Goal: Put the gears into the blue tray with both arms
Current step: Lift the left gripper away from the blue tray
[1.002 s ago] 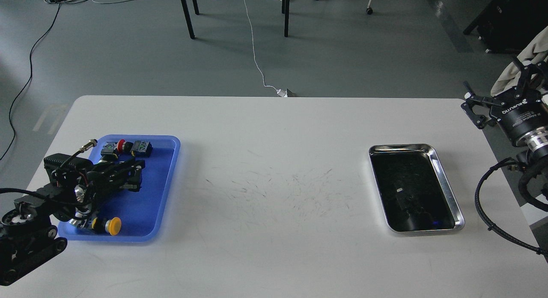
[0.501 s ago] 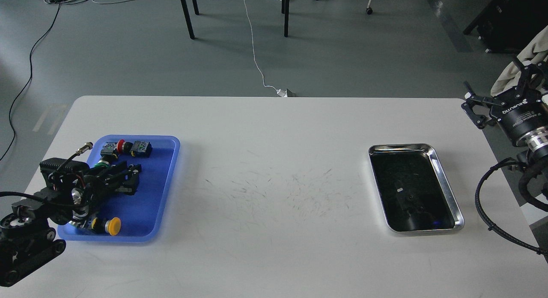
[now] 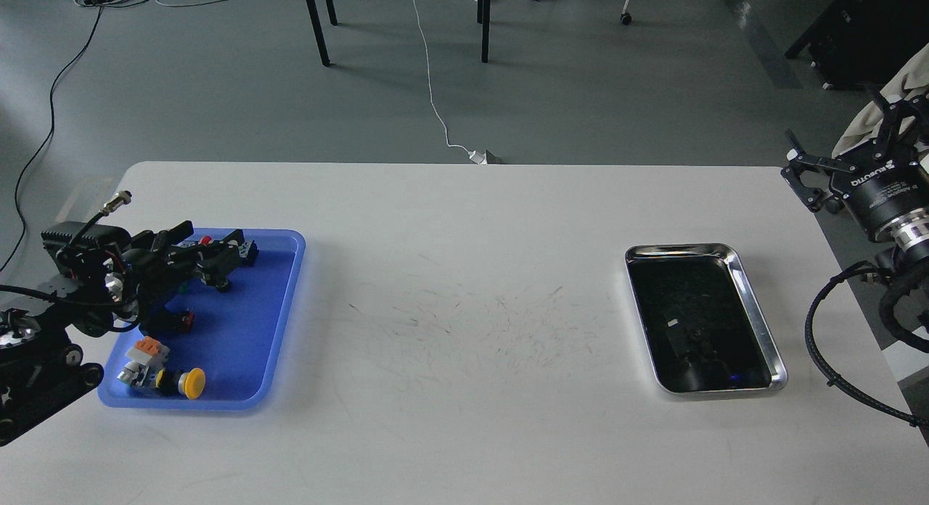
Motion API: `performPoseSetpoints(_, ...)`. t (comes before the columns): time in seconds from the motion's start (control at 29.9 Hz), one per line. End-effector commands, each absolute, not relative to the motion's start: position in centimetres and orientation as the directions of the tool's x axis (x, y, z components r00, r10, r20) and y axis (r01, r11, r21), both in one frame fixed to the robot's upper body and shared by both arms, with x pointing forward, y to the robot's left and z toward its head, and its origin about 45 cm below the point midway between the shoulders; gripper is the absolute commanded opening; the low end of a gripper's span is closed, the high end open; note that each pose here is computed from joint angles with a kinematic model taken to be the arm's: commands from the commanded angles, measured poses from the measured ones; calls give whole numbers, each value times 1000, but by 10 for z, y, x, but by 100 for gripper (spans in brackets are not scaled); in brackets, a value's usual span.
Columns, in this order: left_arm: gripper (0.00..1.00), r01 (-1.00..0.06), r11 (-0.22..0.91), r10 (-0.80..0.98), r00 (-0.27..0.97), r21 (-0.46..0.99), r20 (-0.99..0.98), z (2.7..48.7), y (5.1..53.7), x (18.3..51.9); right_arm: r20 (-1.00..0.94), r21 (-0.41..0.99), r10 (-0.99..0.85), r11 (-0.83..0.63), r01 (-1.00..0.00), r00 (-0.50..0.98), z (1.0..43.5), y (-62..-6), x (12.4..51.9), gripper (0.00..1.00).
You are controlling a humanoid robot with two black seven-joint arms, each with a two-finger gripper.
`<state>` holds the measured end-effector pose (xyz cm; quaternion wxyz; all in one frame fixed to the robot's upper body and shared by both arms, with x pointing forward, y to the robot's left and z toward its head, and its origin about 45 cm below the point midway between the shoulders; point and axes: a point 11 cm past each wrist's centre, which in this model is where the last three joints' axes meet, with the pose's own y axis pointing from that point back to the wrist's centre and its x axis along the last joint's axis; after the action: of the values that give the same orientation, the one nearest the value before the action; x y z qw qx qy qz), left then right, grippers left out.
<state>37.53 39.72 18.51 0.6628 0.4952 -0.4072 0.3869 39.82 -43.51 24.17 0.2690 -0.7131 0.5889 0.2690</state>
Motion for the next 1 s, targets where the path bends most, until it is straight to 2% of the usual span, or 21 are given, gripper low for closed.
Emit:
performPoseSetpoints(0.0,96,-949,180,283,301,258,911,218,395,400,-691,-78,-700,-174,-982,179,248,-433,400,95)
performPoseSetpoints(0.13,97,-974,106,557,224,200,800,241,399,417,-678,-95,-705,-194,-976,206,259,-430,402,95)
performPoseSetpoints(0.23,97,-984,67,749,161,168,643,252,388,434,-655,-120,-716,-216,-969,241,276,-429,404,95)
performPoseSetpoints(0.37,97,-990,1,908,61,143,414,262,384,453,-617,-130,-732,-269,-954,290,294,-420,409,95)
performPoseSetpoints(0.43,97,-990,6,963,44,141,267,266,376,461,-581,-116,-753,-301,-947,310,304,-418,411,95)
performPoseSetpoints(0.57,97,-991,64,998,66,118,11,272,356,473,-520,-97,-776,-363,-927,358,322,-408,415,95)
performPoseSetpoints(0.7,98,-991,95,986,80,98,-147,270,350,482,-448,-44,-805,-415,-909,390,331,-402,413,95)
performPoseSetpoints(0.84,98,-988,130,969,108,85,-224,270,346,483,-261,98,-847,-500,-860,463,331,-385,405,95)
performPoseSetpoints(0.97,98,-989,125,968,104,79,-230,270,346,483,-10,244,-812,-569,-786,584,335,-358,392,95)
